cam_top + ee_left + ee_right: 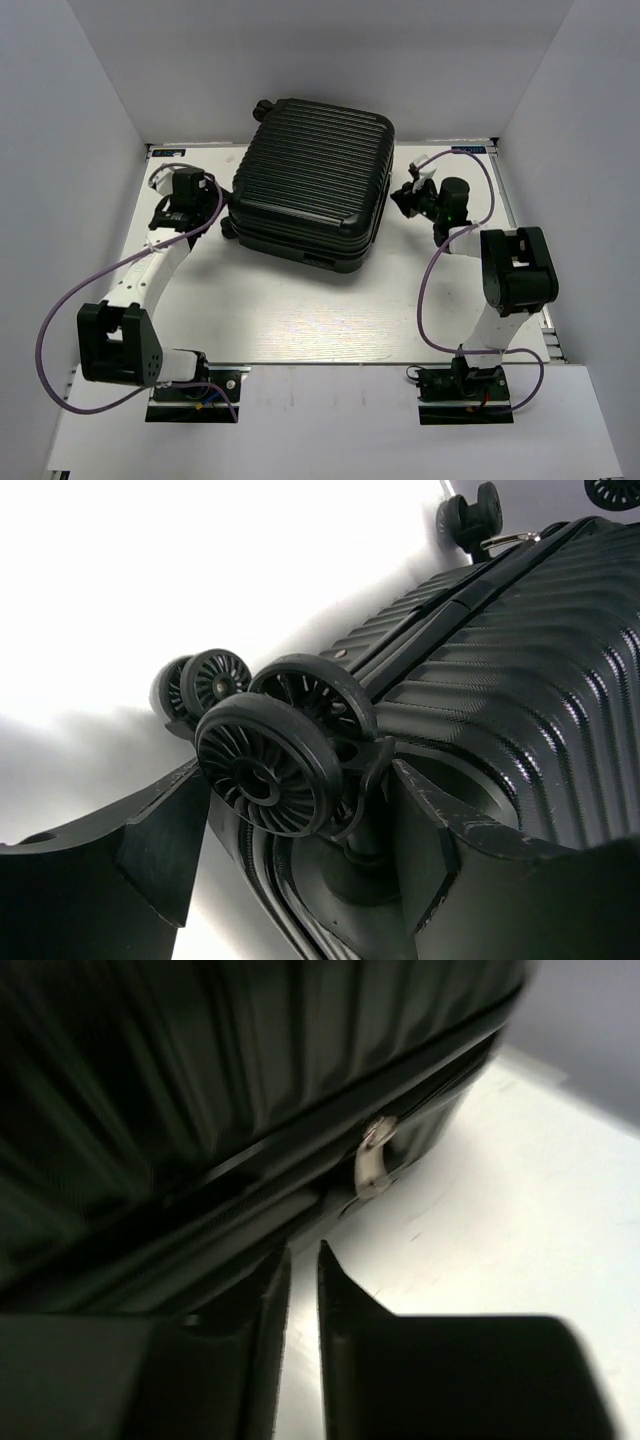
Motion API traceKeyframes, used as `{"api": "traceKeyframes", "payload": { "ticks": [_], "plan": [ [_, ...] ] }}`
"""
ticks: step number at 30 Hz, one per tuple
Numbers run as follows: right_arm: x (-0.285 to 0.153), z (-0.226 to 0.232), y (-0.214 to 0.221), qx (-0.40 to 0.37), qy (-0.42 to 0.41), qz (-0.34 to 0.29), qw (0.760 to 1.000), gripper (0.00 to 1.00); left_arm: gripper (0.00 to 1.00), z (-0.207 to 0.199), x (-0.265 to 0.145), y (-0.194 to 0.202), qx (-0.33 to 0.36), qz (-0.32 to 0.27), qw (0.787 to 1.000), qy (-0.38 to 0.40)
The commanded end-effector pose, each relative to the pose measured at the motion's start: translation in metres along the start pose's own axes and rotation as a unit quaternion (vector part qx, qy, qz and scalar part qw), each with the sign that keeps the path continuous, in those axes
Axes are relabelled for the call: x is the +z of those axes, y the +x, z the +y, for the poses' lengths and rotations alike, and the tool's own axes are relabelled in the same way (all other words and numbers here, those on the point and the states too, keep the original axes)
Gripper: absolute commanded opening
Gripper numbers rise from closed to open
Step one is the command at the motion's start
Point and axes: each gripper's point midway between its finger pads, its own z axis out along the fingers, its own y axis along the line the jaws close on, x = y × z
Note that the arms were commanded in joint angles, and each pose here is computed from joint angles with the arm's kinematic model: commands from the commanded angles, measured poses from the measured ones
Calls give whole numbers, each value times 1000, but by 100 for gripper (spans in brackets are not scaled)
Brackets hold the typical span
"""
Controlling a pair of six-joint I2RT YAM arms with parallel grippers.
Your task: Pack the luggage
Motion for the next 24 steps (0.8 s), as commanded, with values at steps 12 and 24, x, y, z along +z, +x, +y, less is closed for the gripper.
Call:
{"api": "traceKeyframes", "payload": {
  "ticks": [12,24],
  "plan": [
    [-3,13,-14,22,-110,24,993,51,0,51,78,-12,284,107,953,-3],
    [26,3,-18,61,-105,17,992,52,0,41,78,-17,276,97,956,20]
  ]
}}
